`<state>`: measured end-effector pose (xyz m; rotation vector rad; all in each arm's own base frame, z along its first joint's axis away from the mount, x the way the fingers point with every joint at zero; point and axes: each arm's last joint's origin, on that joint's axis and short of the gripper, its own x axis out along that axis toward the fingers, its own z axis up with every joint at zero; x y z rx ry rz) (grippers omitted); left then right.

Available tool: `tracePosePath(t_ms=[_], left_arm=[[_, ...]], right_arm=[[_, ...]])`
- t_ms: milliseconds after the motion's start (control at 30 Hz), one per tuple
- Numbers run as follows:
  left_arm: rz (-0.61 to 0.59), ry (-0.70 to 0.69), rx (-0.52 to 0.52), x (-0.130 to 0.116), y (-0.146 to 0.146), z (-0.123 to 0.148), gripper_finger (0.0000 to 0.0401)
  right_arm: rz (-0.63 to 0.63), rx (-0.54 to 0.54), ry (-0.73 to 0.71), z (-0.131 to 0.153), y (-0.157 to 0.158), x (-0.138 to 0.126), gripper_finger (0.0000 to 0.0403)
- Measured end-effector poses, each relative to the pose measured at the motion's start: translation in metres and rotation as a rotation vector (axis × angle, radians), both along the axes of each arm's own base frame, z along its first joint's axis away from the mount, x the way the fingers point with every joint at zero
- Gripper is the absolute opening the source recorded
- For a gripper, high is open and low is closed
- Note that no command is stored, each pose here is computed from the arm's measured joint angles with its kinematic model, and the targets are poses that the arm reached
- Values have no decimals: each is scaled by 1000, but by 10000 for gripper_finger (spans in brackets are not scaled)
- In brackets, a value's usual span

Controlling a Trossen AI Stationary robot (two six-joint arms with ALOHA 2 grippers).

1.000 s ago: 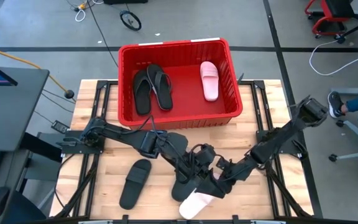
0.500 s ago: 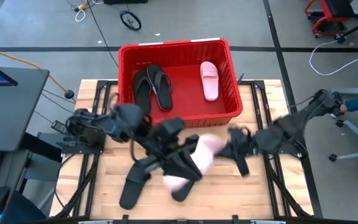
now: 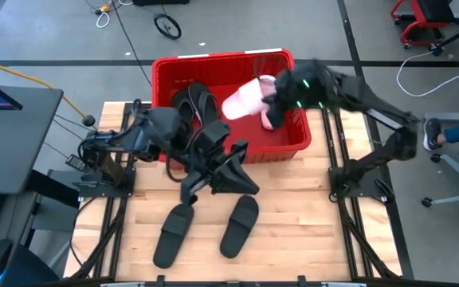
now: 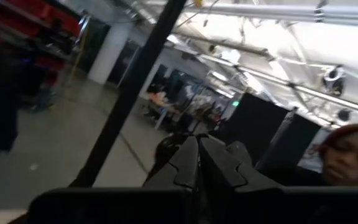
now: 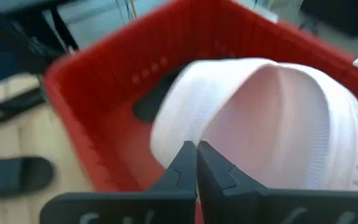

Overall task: Pick and place slides into bin
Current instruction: Put the pink slipper into the red container

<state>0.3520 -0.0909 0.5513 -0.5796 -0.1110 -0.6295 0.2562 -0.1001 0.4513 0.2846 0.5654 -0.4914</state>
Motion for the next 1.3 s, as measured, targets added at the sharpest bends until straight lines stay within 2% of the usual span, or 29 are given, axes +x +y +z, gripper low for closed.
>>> tracePosePath(t_ms=[167,267,400,533,667,800,1000,1133,1300], left_arm=[[26,98,22,5,9,-10,26],[38,108,23,6,13,-11,22],[57,111,23,8,20,-11,17],[85,110,21,10,30,-11,20],[121,110,19,11,43,-11,26],[151,111,18,13,54,-11,25],[173,111,16,13,62,-11,14],[175,110,16,13,62,-11,12],[181,109,14,14,62,-11,20]], right_arm=[[168,182,105,-46,-77,15,0],[158,290,170,-81,-120,18,0],[169,343,264,-126,-162,20,0],[263,282,324,-155,-183,28,0],[339,168,379,-174,-195,36,0],[367,19,393,-174,-201,42,0],[463,-88,332,-170,-199,52,0],[518,-160,346,-170,-200,54,0],[467,-208,421,-182,-207,60,9]])
